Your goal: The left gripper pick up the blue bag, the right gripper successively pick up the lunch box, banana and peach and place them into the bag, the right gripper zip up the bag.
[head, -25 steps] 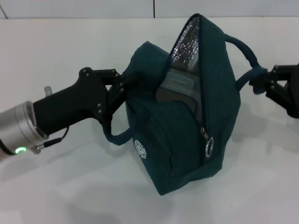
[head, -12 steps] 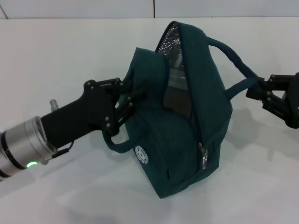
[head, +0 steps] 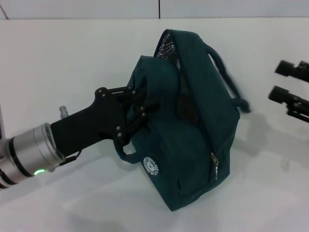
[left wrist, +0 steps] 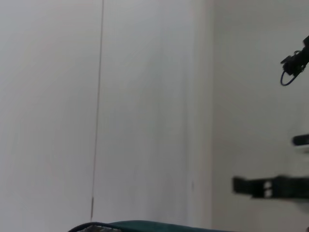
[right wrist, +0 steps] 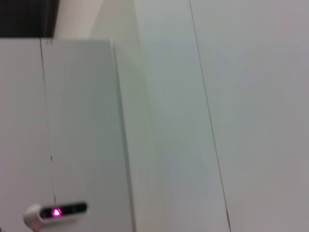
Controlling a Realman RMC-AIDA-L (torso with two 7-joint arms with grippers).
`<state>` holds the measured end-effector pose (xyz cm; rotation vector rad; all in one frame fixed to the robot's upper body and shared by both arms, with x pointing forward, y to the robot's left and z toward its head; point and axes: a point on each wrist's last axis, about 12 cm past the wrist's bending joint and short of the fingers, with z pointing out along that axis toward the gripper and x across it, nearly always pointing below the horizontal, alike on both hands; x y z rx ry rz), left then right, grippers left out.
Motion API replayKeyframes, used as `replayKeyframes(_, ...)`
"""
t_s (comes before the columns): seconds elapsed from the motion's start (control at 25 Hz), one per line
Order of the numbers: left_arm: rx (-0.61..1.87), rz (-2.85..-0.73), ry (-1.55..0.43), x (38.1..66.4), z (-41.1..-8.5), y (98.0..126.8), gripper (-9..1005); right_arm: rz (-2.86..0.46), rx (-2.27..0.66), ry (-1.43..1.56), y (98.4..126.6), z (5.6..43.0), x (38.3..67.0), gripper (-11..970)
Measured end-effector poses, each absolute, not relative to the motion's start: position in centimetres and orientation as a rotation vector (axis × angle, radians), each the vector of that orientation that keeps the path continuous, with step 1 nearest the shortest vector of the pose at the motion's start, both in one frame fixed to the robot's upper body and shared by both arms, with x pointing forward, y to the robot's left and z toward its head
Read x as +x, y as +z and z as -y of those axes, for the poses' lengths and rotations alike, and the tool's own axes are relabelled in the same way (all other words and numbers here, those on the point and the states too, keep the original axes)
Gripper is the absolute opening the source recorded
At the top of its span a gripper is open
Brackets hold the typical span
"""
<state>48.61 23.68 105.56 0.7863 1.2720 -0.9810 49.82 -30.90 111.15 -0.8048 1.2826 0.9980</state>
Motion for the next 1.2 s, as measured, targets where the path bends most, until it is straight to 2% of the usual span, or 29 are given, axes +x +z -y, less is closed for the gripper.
replayKeyframes(0.2,0.775,-1.293,-0.960,49.0,-23.7,105.4,205,-1.234,-0.869,1.006,111.2,31.7,48.0,547)
replayKeyframes(0.44,0.787,-1.284,-0.966,49.4,-23.2,105.6,223,-1.393,-1.107,1.124,108.4,29.0,47.5,677)
replayKeyframes(0.64,0.794,-1.278,-0.970,49.6,-23.0,105.8,229,-1.485,-1.140,1.154,106.3,26.6,47.8,668)
replayKeyframes(1.2,0.769,-1.273,-0.970,49.7,-22.8,105.8,249,-1.449,-1.250,1.244,106.0,23.5,48.7,662)
